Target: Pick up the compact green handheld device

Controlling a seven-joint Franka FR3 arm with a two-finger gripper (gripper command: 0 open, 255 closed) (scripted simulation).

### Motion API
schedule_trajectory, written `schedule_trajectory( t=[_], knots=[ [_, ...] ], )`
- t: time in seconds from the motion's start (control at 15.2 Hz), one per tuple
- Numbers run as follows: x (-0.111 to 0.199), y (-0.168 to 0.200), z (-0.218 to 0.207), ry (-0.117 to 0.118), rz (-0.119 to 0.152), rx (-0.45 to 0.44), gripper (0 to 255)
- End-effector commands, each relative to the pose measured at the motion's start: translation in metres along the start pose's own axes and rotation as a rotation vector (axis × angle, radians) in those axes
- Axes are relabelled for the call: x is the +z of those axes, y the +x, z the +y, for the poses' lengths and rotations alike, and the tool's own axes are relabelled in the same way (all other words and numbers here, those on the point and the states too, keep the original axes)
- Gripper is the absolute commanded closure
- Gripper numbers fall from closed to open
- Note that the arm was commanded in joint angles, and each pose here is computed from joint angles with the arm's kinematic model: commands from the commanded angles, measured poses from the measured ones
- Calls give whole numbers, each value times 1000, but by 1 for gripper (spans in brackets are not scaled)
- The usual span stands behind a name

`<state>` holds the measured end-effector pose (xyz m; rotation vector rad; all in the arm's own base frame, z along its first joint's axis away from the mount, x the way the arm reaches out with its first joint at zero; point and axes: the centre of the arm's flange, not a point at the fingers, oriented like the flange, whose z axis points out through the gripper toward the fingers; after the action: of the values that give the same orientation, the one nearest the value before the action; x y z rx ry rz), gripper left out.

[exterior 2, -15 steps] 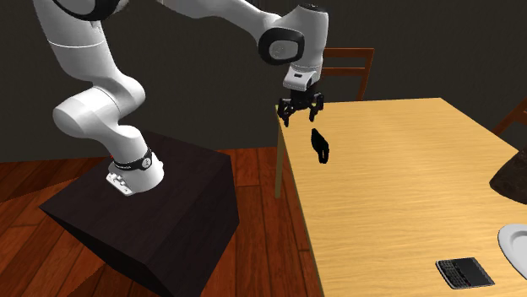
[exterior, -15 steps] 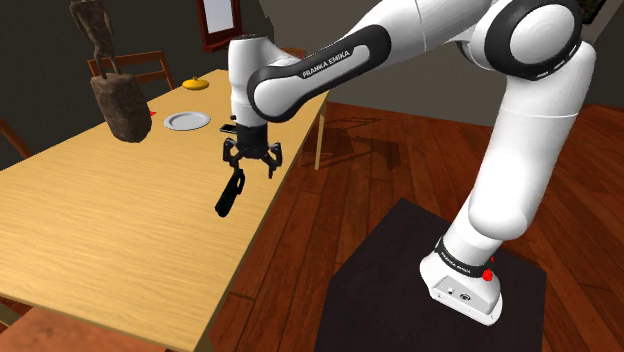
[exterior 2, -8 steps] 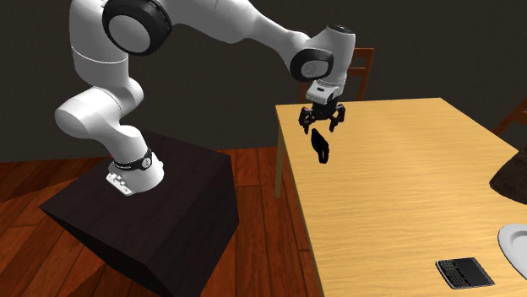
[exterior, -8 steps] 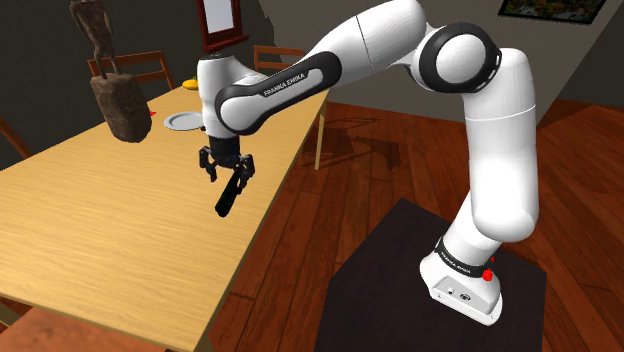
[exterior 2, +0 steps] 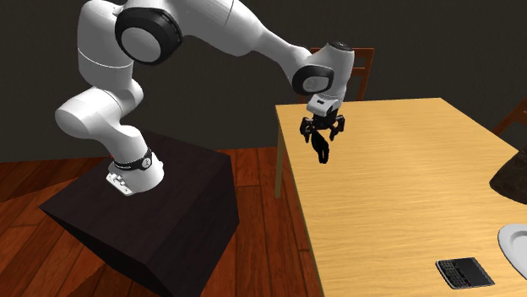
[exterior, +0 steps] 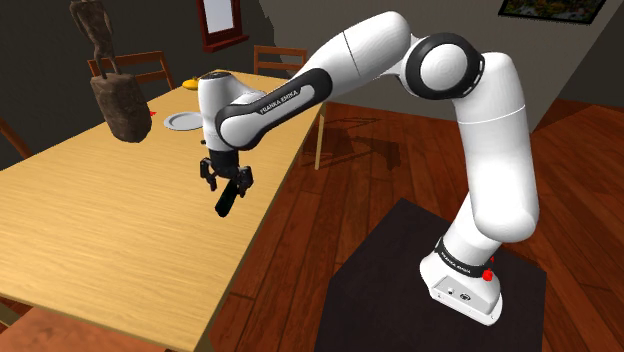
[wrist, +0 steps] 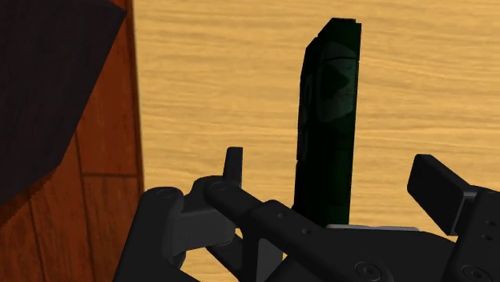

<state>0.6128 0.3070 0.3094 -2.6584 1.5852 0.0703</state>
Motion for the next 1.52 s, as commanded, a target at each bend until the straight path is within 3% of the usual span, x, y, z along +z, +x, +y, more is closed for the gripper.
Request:
schedule_trajectory(
  t=[0.0,0.07,0.66,1.45],
  knots=[
    [4,0,1,0,0,0,0],
    [4,0,1,0,0,0,255],
    [4,0,1,0,0,0,255],
    [-59,-4,0,0,0,0,255]
  ],
)
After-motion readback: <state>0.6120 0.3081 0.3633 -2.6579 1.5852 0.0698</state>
